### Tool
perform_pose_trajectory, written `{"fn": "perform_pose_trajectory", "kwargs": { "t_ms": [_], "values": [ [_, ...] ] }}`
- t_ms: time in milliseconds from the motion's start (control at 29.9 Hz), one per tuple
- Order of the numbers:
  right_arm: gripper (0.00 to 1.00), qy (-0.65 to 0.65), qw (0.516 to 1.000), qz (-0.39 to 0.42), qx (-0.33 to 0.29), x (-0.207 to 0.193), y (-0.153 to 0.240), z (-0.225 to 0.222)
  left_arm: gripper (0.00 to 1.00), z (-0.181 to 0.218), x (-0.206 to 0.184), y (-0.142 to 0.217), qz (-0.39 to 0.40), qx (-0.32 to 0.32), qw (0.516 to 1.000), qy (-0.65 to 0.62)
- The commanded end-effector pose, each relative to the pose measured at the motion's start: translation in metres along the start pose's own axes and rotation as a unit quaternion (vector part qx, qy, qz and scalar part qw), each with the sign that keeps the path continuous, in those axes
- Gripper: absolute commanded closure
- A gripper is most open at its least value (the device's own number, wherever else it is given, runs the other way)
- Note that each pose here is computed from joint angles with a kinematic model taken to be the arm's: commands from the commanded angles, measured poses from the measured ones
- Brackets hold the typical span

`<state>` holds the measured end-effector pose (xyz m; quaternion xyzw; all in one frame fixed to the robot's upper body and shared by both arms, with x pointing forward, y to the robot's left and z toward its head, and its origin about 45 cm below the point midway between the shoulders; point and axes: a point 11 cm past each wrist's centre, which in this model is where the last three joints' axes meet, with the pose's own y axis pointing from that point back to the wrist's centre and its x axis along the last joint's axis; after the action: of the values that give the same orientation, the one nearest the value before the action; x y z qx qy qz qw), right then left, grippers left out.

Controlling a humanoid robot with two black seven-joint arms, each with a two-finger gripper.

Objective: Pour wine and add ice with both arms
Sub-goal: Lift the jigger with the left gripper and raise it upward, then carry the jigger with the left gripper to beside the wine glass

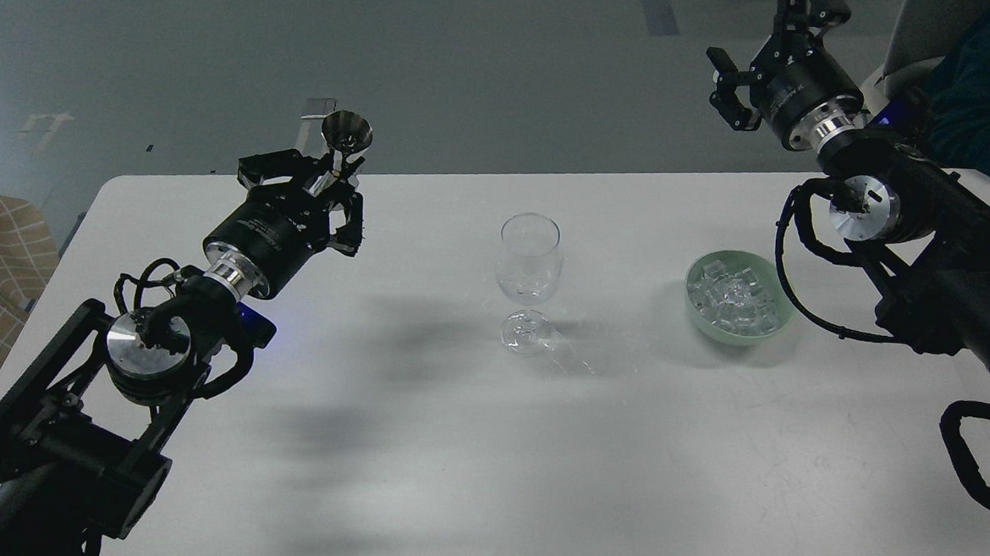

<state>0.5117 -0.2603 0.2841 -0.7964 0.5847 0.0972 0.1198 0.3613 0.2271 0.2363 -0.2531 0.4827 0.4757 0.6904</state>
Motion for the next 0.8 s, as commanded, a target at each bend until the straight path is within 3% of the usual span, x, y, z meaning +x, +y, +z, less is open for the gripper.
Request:
{"fn": "perform_pose_trajectory", "kwargs": {
  "t_ms": [0, 401, 568, 769],
  "values": [
    [0.0, -0.001, 1.0, 0.0, -0.001, 0.0, 0.0, 0.001, 1.0, -0.02, -0.002, -0.001, 0.004, 0.023, 1.0, -0.012],
    [0.0, -0.002, 1.0, 0.004, -0.006, 0.003, 0.004, 0.007, 1.0, -0.02, -0.011, -0.014, 0.035, 0.035, 0.995, -0.09],
    [0.0, -0.003, 1.0, 0.004, -0.007, 0.003, 0.004, 0.008, 1.0, -0.05, -0.023, -0.025, 0.03, 0.077, 0.989, -0.12],
    [0.0, -0.002, 1.0, 0.003, -0.008, 0.003, 0.004, 0.008, 1.0, -0.06, -0.031, -0.031, 0.033, 0.085, 0.989, -0.114]
  ]
}}
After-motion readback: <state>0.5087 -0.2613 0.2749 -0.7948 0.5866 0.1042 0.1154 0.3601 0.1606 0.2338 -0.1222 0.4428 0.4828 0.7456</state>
